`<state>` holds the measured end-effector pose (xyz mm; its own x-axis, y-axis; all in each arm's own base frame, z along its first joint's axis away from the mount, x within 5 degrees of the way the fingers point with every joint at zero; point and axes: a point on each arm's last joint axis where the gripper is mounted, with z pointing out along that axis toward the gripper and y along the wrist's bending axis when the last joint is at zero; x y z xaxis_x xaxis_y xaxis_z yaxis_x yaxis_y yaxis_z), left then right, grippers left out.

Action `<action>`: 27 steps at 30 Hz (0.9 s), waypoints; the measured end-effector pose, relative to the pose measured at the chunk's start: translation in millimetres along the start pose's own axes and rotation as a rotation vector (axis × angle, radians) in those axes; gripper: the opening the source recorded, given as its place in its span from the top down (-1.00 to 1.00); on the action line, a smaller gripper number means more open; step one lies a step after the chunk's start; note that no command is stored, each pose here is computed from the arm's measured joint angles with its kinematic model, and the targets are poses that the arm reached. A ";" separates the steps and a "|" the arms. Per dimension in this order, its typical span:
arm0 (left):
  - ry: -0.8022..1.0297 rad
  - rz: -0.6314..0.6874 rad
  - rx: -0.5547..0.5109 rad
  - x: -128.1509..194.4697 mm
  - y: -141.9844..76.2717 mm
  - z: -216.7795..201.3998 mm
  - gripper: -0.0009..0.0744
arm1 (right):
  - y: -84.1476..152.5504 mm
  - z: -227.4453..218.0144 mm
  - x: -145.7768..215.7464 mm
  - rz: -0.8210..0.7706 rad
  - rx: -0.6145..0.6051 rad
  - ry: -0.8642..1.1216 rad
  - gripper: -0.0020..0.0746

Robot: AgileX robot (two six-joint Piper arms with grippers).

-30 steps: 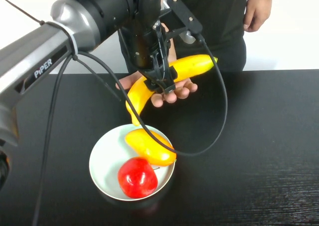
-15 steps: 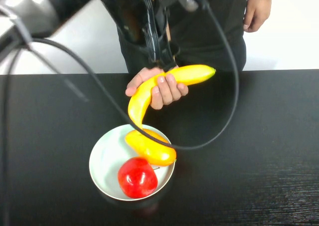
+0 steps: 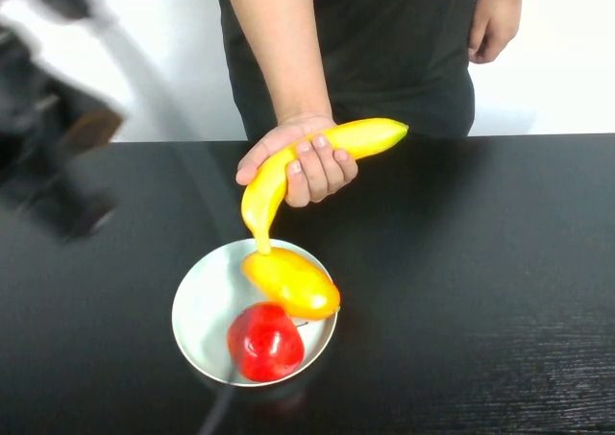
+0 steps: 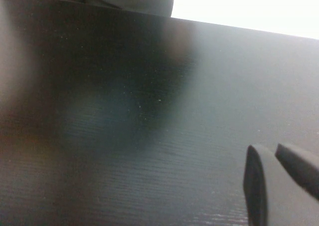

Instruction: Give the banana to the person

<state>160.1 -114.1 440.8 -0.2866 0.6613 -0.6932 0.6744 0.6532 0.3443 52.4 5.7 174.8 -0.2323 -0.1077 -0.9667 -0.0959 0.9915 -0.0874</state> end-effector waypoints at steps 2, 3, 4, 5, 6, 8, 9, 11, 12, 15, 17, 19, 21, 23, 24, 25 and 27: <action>-0.065 -0.043 -0.029 23.2 -5.2 -14.4 0.98 | 0.0 0.0 0.0 0.000 0.000 0.000 0.97; -0.099 -0.068 -0.040 36.4 -8.6 -21.5 0.98 | 0.0 0.0 0.0 0.000 0.000 0.000 0.97; -0.132 -0.095 -0.045 49.3 -12.7 -27.1 0.98 | 0.0 0.0 0.0 0.000 0.000 0.000 0.97; -0.155 -0.115 -0.048 59.3 -16.0 -30.5 0.98 | 0.0 0.0 0.0 0.000 0.000 0.000 0.97; -0.180 -0.140 -0.050 71.8 -20.1 -33.9 0.98 | 0.0 0.0 0.0 0.000 0.000 0.000 0.97; -0.231 -0.172 -0.057 92.8 -27.4 -38.1 0.98 | 0.0 0.0 0.0 0.000 0.000 0.000 0.97; -0.245 -0.180 -0.058 103.2 -31.5 -36.3 0.98 | 0.0 0.0 0.0 0.000 0.000 0.000 0.97; -0.260 -0.194 -0.056 122.4 -39.7 -30.1 0.98 | 0.0 0.0 0.0 0.000 0.000 0.000 0.97; -0.255 -0.191 -0.061 130.7 -42.8 -25.6 0.98 | 0.0 0.0 0.0 0.000 0.000 0.000 0.97; -0.255 -0.170 -0.083 149.2 -48.5 -19.6 0.98 | 0.0 0.0 0.0 0.000 0.000 0.000 0.97; -0.249 -0.174 -0.081 156.7 -51.6 -16.3 0.98 | 0.0 0.0 0.0 0.000 0.000 0.000 0.97; -0.243 -0.190 -0.077 159.9 -53.1 -14.0 0.98 | 0.0 0.0 0.0 0.000 0.000 0.000 0.97; -0.239 -0.212 -0.075 161.9 -54.0 -11.6 0.98 | 0.0 0.0 0.0 0.000 0.000 0.000 0.97; -0.239 -0.234 -0.073 162.5 -54.3 -10.7 0.98 | 0.0 0.0 0.0 0.000 0.000 0.000 0.97; -0.250 -0.241 -0.074 161.9 -54.2 -10.4 0.98 | 0.0 0.0 0.0 0.000 0.000 0.000 0.97; -0.266 -0.243 -0.075 161.0 -54.3 -9.9 0.98 | 0.0 0.0 0.0 0.000 0.000 0.000 0.97; -0.310 -0.233 -0.084 159.7 -54.5 -7.7 0.98 | 0.0 0.0 0.0 0.001 0.000 0.000 0.97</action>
<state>72.3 -41.3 316.3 -0.1979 0.3572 -0.9128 0.5534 0.8094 0.1968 52.4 5.8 174.8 -0.2323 -0.1063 -0.9668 -0.0960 0.9917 -0.0859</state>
